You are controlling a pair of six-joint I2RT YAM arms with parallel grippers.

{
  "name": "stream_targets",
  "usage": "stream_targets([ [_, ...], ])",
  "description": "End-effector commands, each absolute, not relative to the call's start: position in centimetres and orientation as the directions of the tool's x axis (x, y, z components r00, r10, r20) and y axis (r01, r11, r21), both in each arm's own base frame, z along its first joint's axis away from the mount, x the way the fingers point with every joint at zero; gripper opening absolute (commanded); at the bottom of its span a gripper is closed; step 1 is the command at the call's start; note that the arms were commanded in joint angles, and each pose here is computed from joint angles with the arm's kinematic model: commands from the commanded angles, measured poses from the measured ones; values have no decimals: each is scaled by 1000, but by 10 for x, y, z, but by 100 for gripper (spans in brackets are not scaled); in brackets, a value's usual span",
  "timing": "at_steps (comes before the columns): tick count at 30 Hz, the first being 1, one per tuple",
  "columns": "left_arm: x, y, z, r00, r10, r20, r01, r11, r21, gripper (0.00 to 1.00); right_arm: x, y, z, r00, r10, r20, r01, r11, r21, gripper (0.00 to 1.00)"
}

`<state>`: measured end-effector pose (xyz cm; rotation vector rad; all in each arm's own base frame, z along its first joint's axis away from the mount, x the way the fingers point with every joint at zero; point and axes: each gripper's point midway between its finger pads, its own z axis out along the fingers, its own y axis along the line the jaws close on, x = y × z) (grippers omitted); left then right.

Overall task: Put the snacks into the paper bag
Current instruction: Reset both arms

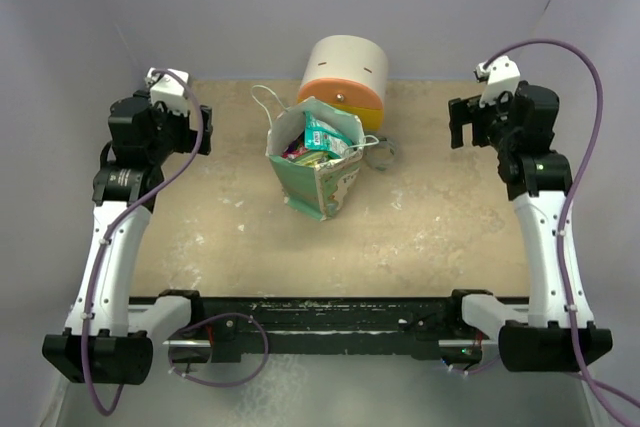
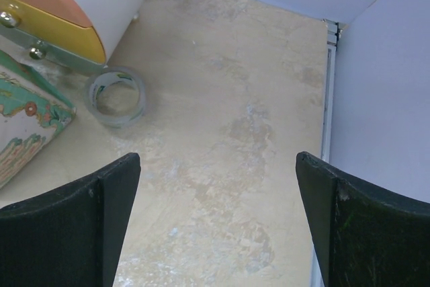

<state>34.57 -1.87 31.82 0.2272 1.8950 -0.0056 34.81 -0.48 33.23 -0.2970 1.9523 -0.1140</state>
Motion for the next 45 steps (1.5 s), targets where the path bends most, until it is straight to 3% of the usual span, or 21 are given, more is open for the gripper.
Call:
stream_targets([
  [1,335,-25,357,-164,194,-967,203,966,160,99,338,3,353,-278,-175,-945,-127,981,-145,100],
  [14,311,-15,368,-98,142,-985,121,984,129,99,324,15,368,-151,-144,-978,-161,980,-119,100],
  [24,302,-20,353,-115,156,-981,159,978,137,99,312,12,367,-123,-192,-974,-166,971,-171,100],
  [37,291,-27,354,-81,172,-982,200,968,153,99,284,14,384,19,-134,-991,-168,976,-135,100],
  [45,298,-27,354,-110,139,-984,188,975,117,99,268,15,386,18,-120,-993,-161,979,-121,100],
])
